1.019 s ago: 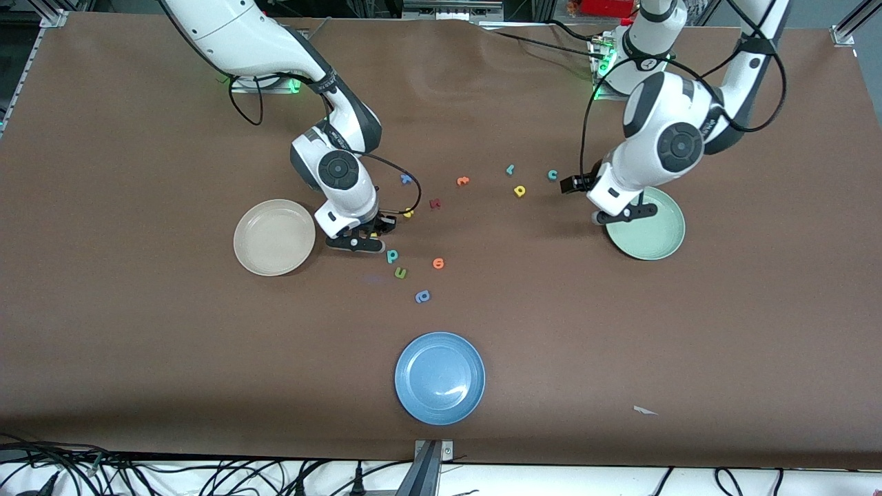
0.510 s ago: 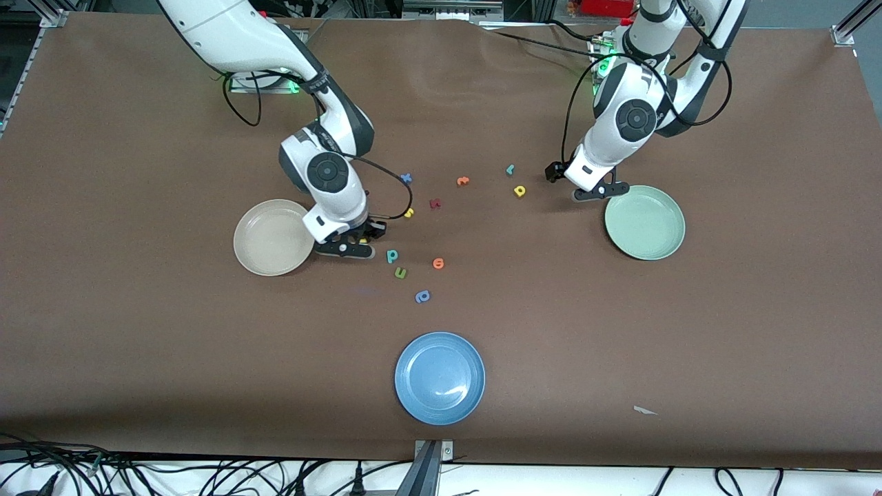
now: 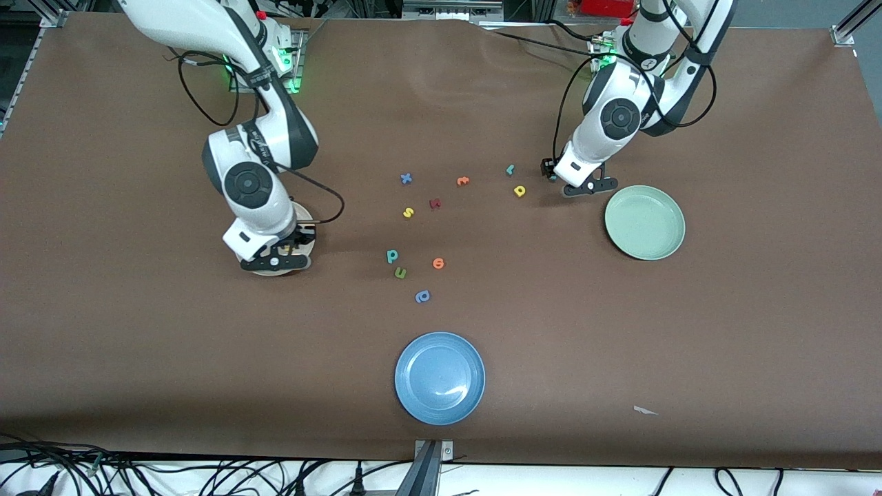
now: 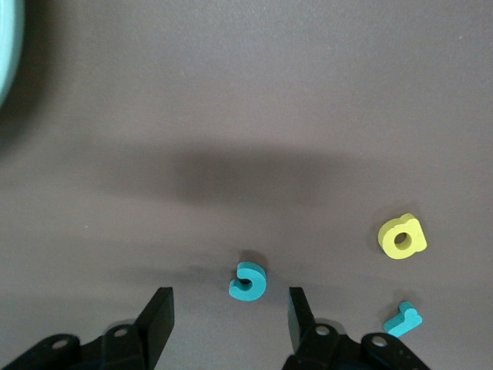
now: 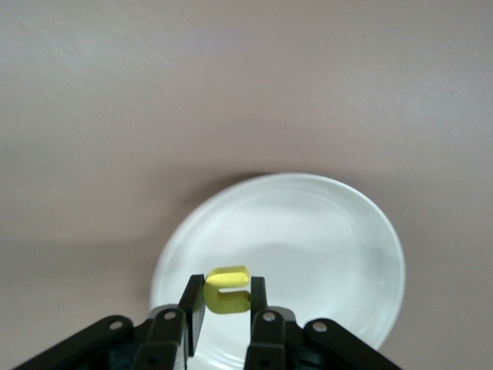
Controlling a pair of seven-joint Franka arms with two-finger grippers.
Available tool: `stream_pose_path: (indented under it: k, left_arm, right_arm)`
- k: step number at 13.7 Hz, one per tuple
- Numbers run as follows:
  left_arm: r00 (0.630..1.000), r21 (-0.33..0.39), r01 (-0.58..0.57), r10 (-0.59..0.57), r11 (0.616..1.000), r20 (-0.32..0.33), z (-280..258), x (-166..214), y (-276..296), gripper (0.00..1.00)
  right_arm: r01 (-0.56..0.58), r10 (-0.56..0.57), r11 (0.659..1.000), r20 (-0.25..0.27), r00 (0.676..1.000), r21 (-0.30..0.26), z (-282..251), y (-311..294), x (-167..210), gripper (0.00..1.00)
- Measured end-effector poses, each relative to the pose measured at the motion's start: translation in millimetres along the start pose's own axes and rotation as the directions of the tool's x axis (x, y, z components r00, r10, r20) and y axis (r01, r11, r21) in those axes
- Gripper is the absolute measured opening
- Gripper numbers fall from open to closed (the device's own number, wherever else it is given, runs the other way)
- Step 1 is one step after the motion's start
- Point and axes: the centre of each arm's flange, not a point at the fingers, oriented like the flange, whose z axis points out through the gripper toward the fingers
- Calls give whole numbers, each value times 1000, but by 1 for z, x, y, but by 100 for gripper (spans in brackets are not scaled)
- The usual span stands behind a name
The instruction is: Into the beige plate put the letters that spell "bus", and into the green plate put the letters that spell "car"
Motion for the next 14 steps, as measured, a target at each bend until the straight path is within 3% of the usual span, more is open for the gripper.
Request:
stream_pose_path:
  k: [2, 4, 7, 8, 10, 12, 14]
  left_arm:
    - [1000, -4, -3, 3, 1000, -3, 6, 0, 2, 68]
    - [1000, -8, -2, 2, 1000, -3, 13, 1, 3, 68]
    - [1000, -8, -3, 3, 1000, 6, 24, 0, 4, 66]
    - [1000, -6, -2, 2, 1000, 11, 26, -1, 4, 66]
    - [1000, -2, -6, 6, 1000, 19, 30, -3, 5, 61]
    - [1000, 2, -13, 13, 1000, 23, 33, -5, 8, 57]
    - [1000, 3, -15, 15, 1000, 25, 34, -6, 8, 51]
  right_arm:
    - [0, 1, 1000, 31, 1000, -9, 25, 11, -13, 28]
    - [3, -2, 1000, 63, 998, -15, 46, 13, -26, 43]
    - [3, -2, 1000, 58, 998, -9, 42, 10, -25, 74]
    - [-16, 16, 1000, 60, 998, 8, 34, 6, -22, 83]
    - [-122, 112, 986, 95, 989, 114, 5, -19, -13, 100]
    - [-222, 204, 958, 112, 973, 184, -30, -61, -9, 100]
    - [-279, 262, 940, 105, 959, 195, -49, -115, -18, 100]
